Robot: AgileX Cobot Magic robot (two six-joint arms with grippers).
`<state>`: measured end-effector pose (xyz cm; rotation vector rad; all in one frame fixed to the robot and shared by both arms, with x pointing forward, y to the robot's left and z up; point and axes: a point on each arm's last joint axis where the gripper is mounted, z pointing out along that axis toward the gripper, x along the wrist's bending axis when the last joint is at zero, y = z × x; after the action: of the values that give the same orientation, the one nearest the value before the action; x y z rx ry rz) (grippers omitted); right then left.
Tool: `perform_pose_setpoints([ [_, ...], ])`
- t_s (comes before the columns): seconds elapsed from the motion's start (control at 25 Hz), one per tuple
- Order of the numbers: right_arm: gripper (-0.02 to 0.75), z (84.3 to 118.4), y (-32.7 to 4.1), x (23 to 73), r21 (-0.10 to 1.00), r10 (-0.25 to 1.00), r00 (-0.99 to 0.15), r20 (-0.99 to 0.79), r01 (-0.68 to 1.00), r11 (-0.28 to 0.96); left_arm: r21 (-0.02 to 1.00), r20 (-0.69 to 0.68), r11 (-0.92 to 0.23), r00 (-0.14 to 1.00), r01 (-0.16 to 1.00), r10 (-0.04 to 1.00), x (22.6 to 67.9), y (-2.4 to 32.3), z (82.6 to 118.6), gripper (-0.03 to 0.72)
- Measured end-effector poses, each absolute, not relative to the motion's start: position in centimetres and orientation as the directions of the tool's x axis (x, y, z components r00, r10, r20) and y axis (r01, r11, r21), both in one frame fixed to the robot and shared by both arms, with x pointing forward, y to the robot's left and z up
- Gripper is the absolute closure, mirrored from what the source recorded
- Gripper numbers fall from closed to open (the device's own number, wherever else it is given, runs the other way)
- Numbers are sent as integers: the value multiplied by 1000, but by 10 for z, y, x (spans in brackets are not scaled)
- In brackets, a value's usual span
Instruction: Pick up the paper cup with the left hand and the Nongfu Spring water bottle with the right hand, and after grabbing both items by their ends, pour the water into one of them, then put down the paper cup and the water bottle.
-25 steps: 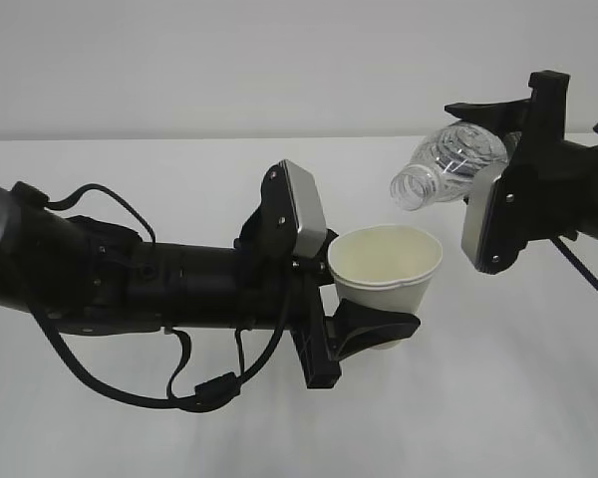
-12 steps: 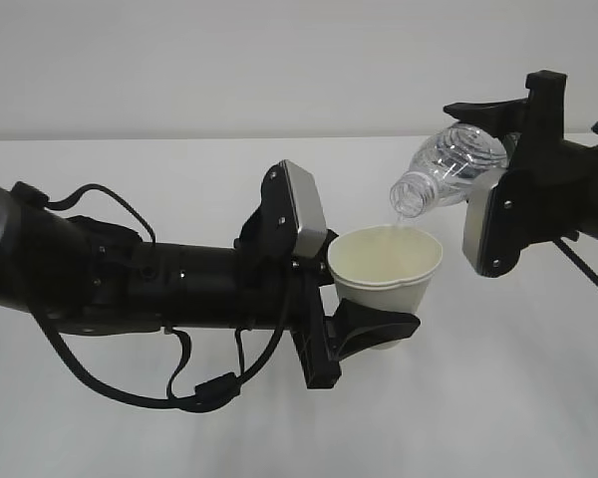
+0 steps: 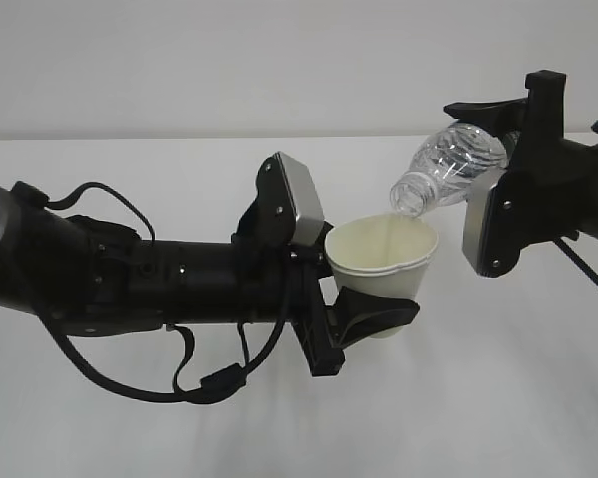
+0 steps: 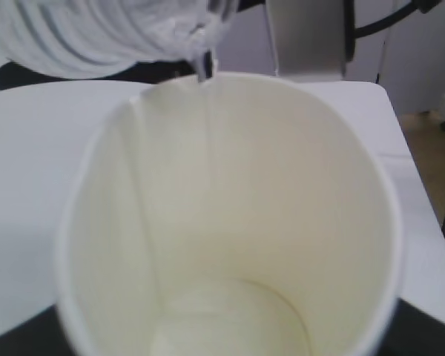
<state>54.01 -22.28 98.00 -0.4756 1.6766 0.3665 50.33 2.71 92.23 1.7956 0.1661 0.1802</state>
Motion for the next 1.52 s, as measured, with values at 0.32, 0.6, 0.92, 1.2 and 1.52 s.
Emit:
perform_pose_setpoints([
  [0.32, 253, 980, -223, 540, -32, -107, -120, -987, -506, 862, 975, 27, -222, 975, 23, 221, 504, 27, 923, 249],
  [0.6, 253, 984, -222, 543, -40, -107, -103, -989, -505, 862, 975, 27, -222, 975, 23, 221, 504, 27, 923, 255],
  [0.92, 253, 985, -222, 544, -42, -107, -100, -989, -505, 862, 975, 26, -221, 975, 24, 223, 504, 27, 923, 256],
  [1.2, 253, 985, -222, 544, -50, -113, -95, -989, -506, 861, 975, 26, -221, 974, 25, 224, 504, 27, 923, 257],
  [1.52, 253, 986, -222, 544, -51, -112, -91, -989, -506, 861, 975, 25, -220, 974, 26, 226, 505, 27, 923, 257],
])
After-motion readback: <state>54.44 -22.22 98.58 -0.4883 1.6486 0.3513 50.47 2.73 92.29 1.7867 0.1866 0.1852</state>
